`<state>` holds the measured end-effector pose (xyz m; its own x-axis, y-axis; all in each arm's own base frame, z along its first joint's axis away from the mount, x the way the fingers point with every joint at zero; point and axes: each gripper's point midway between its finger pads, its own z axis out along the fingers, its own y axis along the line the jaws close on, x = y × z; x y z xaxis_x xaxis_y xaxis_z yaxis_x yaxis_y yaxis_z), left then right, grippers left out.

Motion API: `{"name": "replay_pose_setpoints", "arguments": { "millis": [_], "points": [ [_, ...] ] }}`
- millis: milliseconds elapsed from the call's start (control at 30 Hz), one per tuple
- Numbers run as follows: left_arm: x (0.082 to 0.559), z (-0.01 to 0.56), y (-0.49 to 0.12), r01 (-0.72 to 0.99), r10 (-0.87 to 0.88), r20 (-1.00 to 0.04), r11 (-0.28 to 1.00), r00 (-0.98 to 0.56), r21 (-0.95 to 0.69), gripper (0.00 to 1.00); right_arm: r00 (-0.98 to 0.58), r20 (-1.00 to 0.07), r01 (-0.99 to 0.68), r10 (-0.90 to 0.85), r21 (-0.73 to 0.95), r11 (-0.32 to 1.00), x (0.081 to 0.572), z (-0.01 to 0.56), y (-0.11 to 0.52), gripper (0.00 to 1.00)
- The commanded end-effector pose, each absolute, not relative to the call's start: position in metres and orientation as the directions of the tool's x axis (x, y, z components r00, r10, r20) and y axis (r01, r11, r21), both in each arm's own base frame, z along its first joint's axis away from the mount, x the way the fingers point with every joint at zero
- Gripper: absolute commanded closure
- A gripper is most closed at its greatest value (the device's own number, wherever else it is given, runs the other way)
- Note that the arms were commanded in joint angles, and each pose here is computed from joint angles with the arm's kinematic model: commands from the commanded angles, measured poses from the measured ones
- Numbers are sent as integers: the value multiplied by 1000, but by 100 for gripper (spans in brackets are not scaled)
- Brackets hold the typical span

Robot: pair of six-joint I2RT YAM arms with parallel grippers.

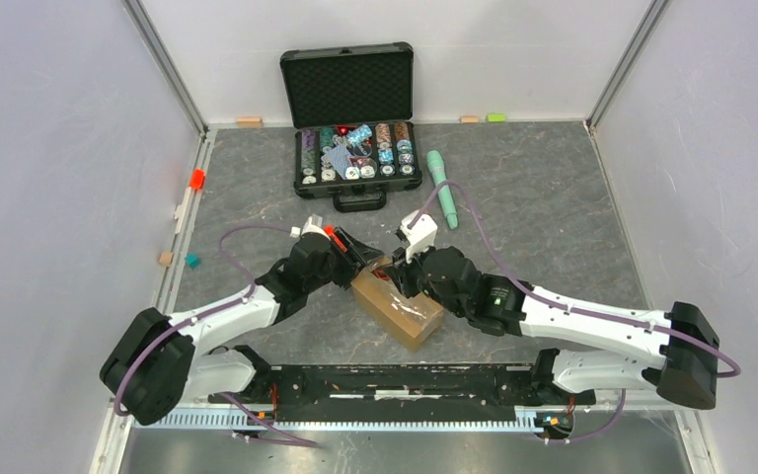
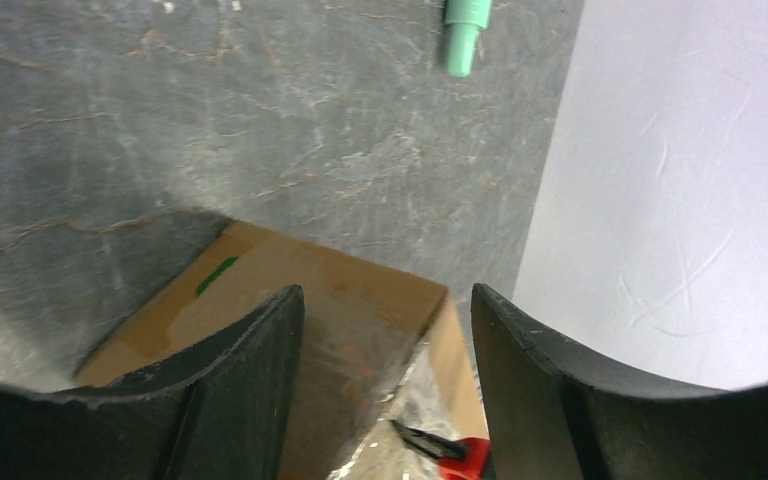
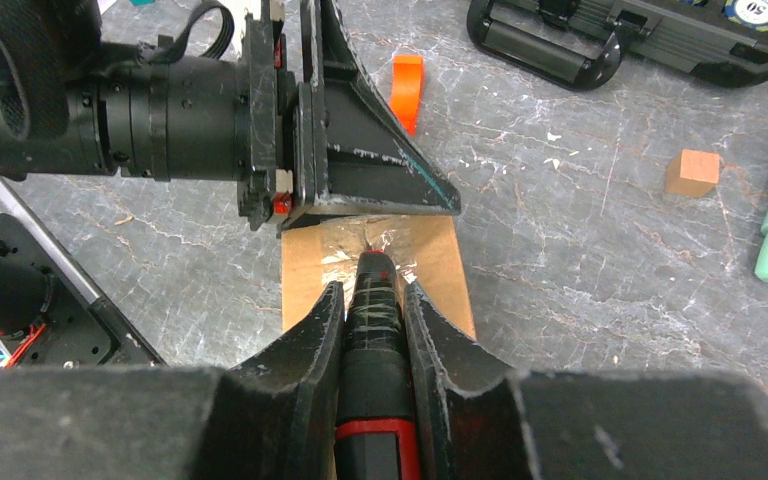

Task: Unpack the express box

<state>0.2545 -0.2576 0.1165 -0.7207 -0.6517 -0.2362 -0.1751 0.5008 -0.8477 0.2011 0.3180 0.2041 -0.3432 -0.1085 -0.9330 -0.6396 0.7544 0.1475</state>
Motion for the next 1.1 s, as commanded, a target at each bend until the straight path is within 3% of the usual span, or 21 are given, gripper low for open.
{"name": "replay_pose_setpoints", "arguments": {
  "millis": [0, 233, 400, 633, 800, 967, 1067],
  "points": [
    [244, 99, -244, -221, -652, -243, 546, -719, -808, 30, -327, -928, -612, -179, 64, 788, 205, 204, 319, 100],
    [272, 193, -227, -46, -591, -395, 592, -704, -805, 26, -318, -939, -574, -133, 79, 815, 209, 207, 318, 100],
    [269, 224, -248, 0, -589, -326, 484, -739, -875, 25, -294, -950, -583, -109, 88, 808, 212, 215, 323, 100],
    [256, 197, -284, -52, -609, -164, 321, -776, -946, 22, -281, -956, -597, -83, 107, 795, 211, 217, 327, 100],
    [250, 162, -286, -123, -640, -99, 293, -762, -948, 22, -291, -953, -601, -87, 111, 792, 208, 213, 327, 100],
    [240, 104, -254, -285, -675, -159, 498, -721, -819, 21, -303, -948, -608, -96, 115, 786, 206, 221, 330, 100],
    [235, 83, -237, -338, -694, -185, 544, -696, -768, 21, -312, -944, -609, -111, 109, 786, 205, 226, 330, 100]
  ]
}}
